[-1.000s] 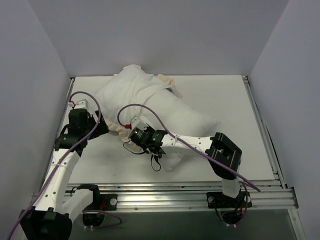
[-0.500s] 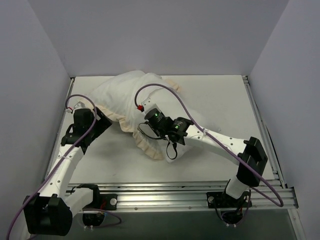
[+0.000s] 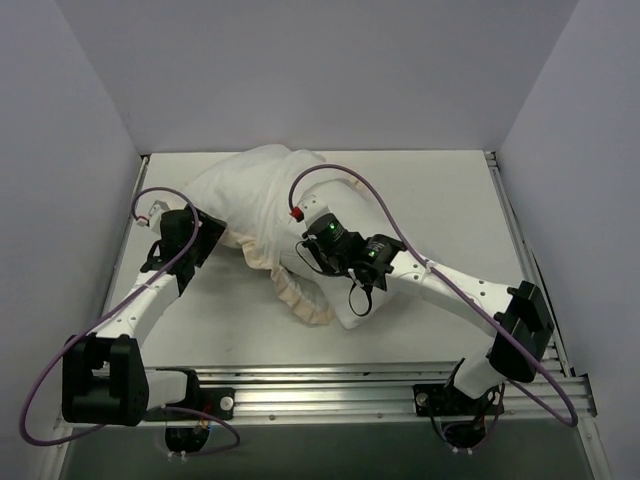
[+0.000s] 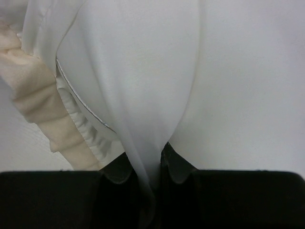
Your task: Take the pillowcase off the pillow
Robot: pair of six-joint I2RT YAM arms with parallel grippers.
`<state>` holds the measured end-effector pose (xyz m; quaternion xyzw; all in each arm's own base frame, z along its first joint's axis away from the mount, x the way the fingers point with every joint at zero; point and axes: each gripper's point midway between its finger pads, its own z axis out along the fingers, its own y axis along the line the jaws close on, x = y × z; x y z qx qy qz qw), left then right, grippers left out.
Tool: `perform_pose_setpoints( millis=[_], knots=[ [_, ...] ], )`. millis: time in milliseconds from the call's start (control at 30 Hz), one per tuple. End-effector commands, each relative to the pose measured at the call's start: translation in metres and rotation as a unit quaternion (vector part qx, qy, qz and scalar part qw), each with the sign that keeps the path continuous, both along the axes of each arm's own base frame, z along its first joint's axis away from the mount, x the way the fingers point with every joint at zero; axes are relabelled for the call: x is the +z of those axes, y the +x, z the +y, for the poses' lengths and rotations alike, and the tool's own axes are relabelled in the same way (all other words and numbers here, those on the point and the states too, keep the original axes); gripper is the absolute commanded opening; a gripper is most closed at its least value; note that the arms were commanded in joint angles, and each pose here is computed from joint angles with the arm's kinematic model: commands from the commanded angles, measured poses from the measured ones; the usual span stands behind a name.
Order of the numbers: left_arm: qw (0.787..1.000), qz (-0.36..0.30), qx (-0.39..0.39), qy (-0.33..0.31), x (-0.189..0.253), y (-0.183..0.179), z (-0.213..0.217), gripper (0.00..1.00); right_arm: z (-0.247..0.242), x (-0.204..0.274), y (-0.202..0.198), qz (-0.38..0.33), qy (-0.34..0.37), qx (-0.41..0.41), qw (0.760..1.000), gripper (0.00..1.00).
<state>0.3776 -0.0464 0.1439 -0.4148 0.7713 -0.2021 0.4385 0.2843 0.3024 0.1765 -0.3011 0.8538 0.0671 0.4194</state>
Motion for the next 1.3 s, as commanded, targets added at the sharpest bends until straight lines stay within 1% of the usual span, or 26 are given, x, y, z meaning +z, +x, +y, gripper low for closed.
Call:
perform_pose_setpoints(
  millis=[0, 67, 100, 167, 200, 300, 400, 433, 467, 533, 567, 600, 633, 667, 733, 767, 800, 833, 867, 933, 967, 1067, 1167, 1200, 1233, 1267],
  knots=[
    [0.998, -0.05, 0.023, -0.014, 0.021, 0.023, 0.004, 0.83, 0.011, 0.045, 0.001, -0.029, 0.085, 0.002, 0.996, 0.0],
    [0.998, -0.052, 0.024, -0.017, 0.013, 0.025, 0.003, 0.75, 0.011, 0.044, 0.0, -0.027, 0.086, 0.003, 0.996, 0.0],
    [0.998, -0.051, 0.025, -0.015, 0.011, 0.025, 0.004, 0.67, 0.01, 0.043, 0.001, -0.026, 0.086, 0.003, 0.996, 0.0],
    [0.998, -0.049, 0.025, -0.012, 0.006, 0.026, 0.005, 0.56, 0.009, 0.042, 0.001, -0.025, 0.085, 0.001, 0.996, 0.0],
    [0.998, -0.049, 0.025, -0.011, 0.005, 0.027, 0.005, 0.44, 0.01, 0.042, 0.001, -0.024, 0.086, 0.002, 0.996, 0.0],
    [0.998, -0.052, 0.025, -0.004, 0.004, 0.03, 0.006, 0.2, 0.008, 0.043, 0.001, -0.024, 0.087, -0.001, 0.996, 0.0],
    [0.998, -0.057, 0.039, 0.012, 0.008, 0.035, 0.013, 0.06, 0.003, 0.051, 0.0, -0.029, 0.092, -0.006, 0.995, 0.0],
    [0.996, -0.058, 0.057, 0.023, 0.011, 0.036, 0.022, 0.03, 0.0, 0.054, -0.001, -0.03, 0.092, -0.008, 0.995, 0.0],
    [0.996, -0.054, 0.067, 0.031, 0.012, 0.036, 0.028, 0.02, -0.006, 0.058, 0.0, -0.034, 0.092, -0.018, 0.995, 0.0],
    [0.993, -0.065, 0.092, 0.046, 0.028, 0.041, 0.042, 0.02, -0.021, 0.073, -0.004, -0.045, 0.095, -0.029, 0.994, 0.0],
    [0.99, -0.06, 0.116, 0.06, 0.031, 0.04, 0.055, 0.02, -0.029, 0.079, -0.003, -0.051, 0.096, -0.043, 0.993, 0.0],
    [0.987, -0.059, 0.13, 0.071, 0.036, 0.041, 0.063, 0.02, -0.046, 0.093, -0.005, -0.064, 0.098, -0.06, 0.991, 0.0],
    [0.984, -0.07, 0.147, 0.078, 0.053, 0.046, 0.072, 0.02, -0.056, 0.101, -0.006, -0.07, 0.1, -0.072, 0.99, 0.0],
    [0.979, -0.051, 0.173, 0.096, 0.05, 0.042, 0.088, 0.02, -0.069, 0.109, -0.004, -0.077, 0.105, -0.09, 0.987, 0.0],
    [0.973, -0.054, 0.19, 0.116, 0.062, 0.045, 0.102, 0.02, -0.096, 0.134, -0.012, -0.095, 0.124, -0.111, 0.981, 0.0],
    [0.966, -0.06, 0.219, 0.126, 0.074, 0.048, 0.124, 0.02, -0.111, 0.142, -0.011, -0.103, 0.131, -0.128, 0.978, 0.0],
    [0.964, -0.063, 0.224, 0.132, 0.08, 0.051, 0.129, 0.02, -0.127, 0.155, -0.018, -0.112, 0.142, -0.136, 0.974, 0.0],
    [0.963, -0.052, 0.222, 0.143, 0.076, 0.055, 0.134, 0.02, -0.136, 0.164, -0.021, -0.12, 0.149, -0.143, 0.971, 0.0],
    [0.96, -0.06, 0.231, 0.145, 0.088, 0.059, 0.143, 0.02, -0.144, 0.169, -0.023, -0.124, 0.153, -0.15, 0.969, 0.0],
    [0.959, -0.043, 0.234, 0.154, 0.083, 0.065, 0.151, 0.02, -0.166, 0.181, -0.031, -0.137, 0.159, -0.166, 0.963, 0.0],
    [0.957, -0.048, 0.24, 0.155, 0.09, 0.068, 0.156, 0.02, -0.171, 0.187, -0.035, -0.143, 0.163, -0.169, 0.962, 0.0],
    [0.955, -0.037, 0.248, 0.156, 0.082, 0.073, 0.168, 0.02, -0.187, 0.202, -0.045, -0.16, 0.173, -0.178, 0.955, 0.0],
    [0.963, -0.033, 0.222, 0.151, 0.075, 0.09, 0.163, 0.02, -0.196, 0.211, -0.051, -0.173, 0.175, -0.183, 0.952, 0.0],
    [0.966, -0.045, 0.211, 0.145, 0.085, 0.1, 0.16, 0.02, -0.196, 0.213, -0.051, -0.175, 0.177, -0.182, 0.951, 0.0],
    [0.973, -0.036, 0.182, 0.135, 0.075, 0.111, 0.151, 0.02, -0.195, 0.216, -0.051, -0.178, 0.178, -0.18, 0.951, 0.0],
    [0.976, -0.039, 0.172, 0.13, 0.078, 0.117, 0.148, 0.02, -0.197, 0.219, -0.049, -0.183, 0.177, -0.183, 0.949, 0.0]
  ],
)
